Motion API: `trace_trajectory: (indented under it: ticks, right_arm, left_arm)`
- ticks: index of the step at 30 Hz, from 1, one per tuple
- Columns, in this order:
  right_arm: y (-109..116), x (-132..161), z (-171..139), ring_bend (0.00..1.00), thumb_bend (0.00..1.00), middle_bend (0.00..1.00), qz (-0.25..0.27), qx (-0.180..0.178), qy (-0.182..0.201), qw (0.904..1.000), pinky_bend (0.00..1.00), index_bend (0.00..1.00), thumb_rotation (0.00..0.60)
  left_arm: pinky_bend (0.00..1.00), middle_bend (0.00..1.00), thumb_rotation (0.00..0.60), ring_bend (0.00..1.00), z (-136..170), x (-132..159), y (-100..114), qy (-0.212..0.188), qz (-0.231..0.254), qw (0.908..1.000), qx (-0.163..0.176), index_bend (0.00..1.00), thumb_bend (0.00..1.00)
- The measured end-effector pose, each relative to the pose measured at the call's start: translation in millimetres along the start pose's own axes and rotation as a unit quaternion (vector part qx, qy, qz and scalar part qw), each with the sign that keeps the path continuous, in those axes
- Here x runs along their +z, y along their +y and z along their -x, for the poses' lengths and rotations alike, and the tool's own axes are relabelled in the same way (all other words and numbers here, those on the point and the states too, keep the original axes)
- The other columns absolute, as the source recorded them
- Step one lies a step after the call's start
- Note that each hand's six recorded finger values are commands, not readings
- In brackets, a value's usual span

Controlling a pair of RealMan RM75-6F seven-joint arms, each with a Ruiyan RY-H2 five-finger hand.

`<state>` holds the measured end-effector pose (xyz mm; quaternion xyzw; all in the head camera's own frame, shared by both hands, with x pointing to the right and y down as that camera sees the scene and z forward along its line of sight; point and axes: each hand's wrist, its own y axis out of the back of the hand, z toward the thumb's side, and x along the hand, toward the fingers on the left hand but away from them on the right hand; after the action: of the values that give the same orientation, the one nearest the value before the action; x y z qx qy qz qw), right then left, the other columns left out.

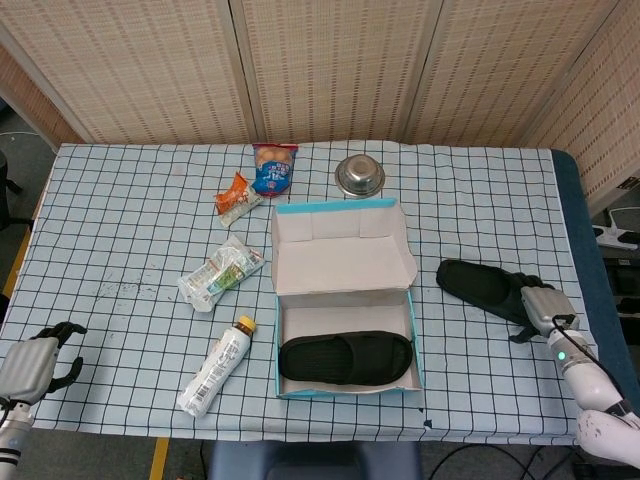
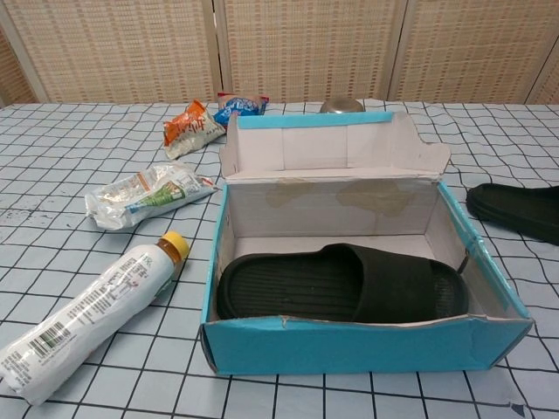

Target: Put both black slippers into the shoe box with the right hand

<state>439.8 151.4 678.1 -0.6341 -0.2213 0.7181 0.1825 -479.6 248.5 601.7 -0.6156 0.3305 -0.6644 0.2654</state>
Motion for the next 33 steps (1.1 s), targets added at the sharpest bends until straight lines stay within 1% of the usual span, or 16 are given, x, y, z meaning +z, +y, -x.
trace_trajectory:
  ticks: [9,11,14,15,16,18,20,22,24,25,28,30,33]
  right_arm:
    - [2.9,-3.7,34.2,0.00,0.00,0.02,0.015,-0.038,-0.018,0.9990,0.14,0.02,0.600]
    - [2.3,-3.2,37.2,0.00,0.00,0.02,0.019,-0.040,-0.019,0.9988,0.14,0.02,0.600]
    - [-3.3,-3.4,40.6,0.00,0.00,0.03,0.020,-0.031,-0.020,0.9991,0.15,0.03,0.600]
    - [-6.2,-3.0,41.8,0.00,0.00,0.06,0.020,-0.026,-0.020,0.9993,0.17,0.04,0.600]
    - [-9.4,-3.0,43.6,0.00,0.00,0.11,0.018,-0.022,-0.020,0.9994,0.19,0.06,0.600]
    - [-12.1,-4.0,46.6,0.02,0.00,0.18,0.014,-0.021,-0.023,0.9994,0.22,0.09,0.600]
    - [-15.4,-4.7,49.7,0.08,0.00,0.24,0.011,-0.021,-0.025,0.9994,0.25,0.16,0.600]
    - [-18.2,-5.8,51.6,0.18,0.00,0.35,0.008,-0.020,-0.028,0.9994,0.30,0.26,0.600]
    - [-19.0,-6.8,52.3,0.27,0.00,0.43,0.006,-0.021,-0.030,0.9993,0.34,0.35,0.600]
    - [-18.5,-7.0,52.2,0.32,0.00,0.48,0.005,-0.024,-0.030,0.9992,0.36,0.41,0.600]
    - [-14.1,-6.9,50.1,0.39,0.00,0.55,0.006,-0.041,-0.028,0.9987,0.40,0.52,0.600]
    - [-9.6,-6.1,47.4,0.41,0.00,0.58,0.005,-0.056,-0.026,0.9981,0.42,0.56,0.600]
    - [0.3,-4.3,39.9,0.45,0.00,0.62,0.000,-0.089,-0.020,0.9958,0.45,0.60,0.600]
  left_arm:
    - [0.46,0.25,0.600,0.29,-1.1,0.4,-2.0,0.001,-0.002,1.0000,-0.004,0.30,0.44]
    - [0.46,0.25,0.600,0.29,-1.0,0.6,-2.0,0.000,-0.003,1.0000,-0.004,0.30,0.44]
    - [0.46,0.25,0.600,0.29,-0.9,0.5,-2.2,0.001,-0.002,1.0000,-0.005,0.30,0.44]
    - [0.46,0.25,0.600,0.29,-0.8,0.8,-1.8,0.000,-0.003,1.0000,-0.004,0.30,0.44]
    - [0.46,0.25,0.600,0.29,-0.6,0.9,-1.6,-0.001,-0.003,1.0000,-0.003,0.30,0.44]
    - [0.46,0.25,0.600,0.29,-0.4,0.6,-1.4,0.000,-0.001,1.0000,-0.003,0.30,0.44]
    - [0.46,0.25,0.600,0.29,-0.5,0.8,-1.2,-0.001,-0.001,1.0000,-0.003,0.30,0.44]
    - [0.46,0.25,0.600,0.29,-0.3,1.1,-1.3,-0.003,-0.002,1.0000,-0.003,0.30,0.44]
    - [0.46,0.25,0.600,0.29,-0.2,0.7,-1.6,-0.002,-0.001,1.0000,-0.004,0.30,0.44]
    - [0.46,0.25,0.600,0.29,-0.1,0.8,-1.5,-0.002,-0.001,1.0000,-0.004,0.30,0.44]
    - [0.46,0.25,0.600,0.29,-0.4,1.2,-1.0,-0.002,-0.001,1.0000,-0.003,0.30,0.44]
    - [0.46,0.25,0.600,0.29,-0.2,0.9,-1.5,-0.002,-0.002,1.0000,-0.003,0.30,0.44]
    - [0.46,0.25,0.600,0.29,-0.5,1.2,-2.0,-0.002,0.000,1.0000,-0.005,0.30,0.44]
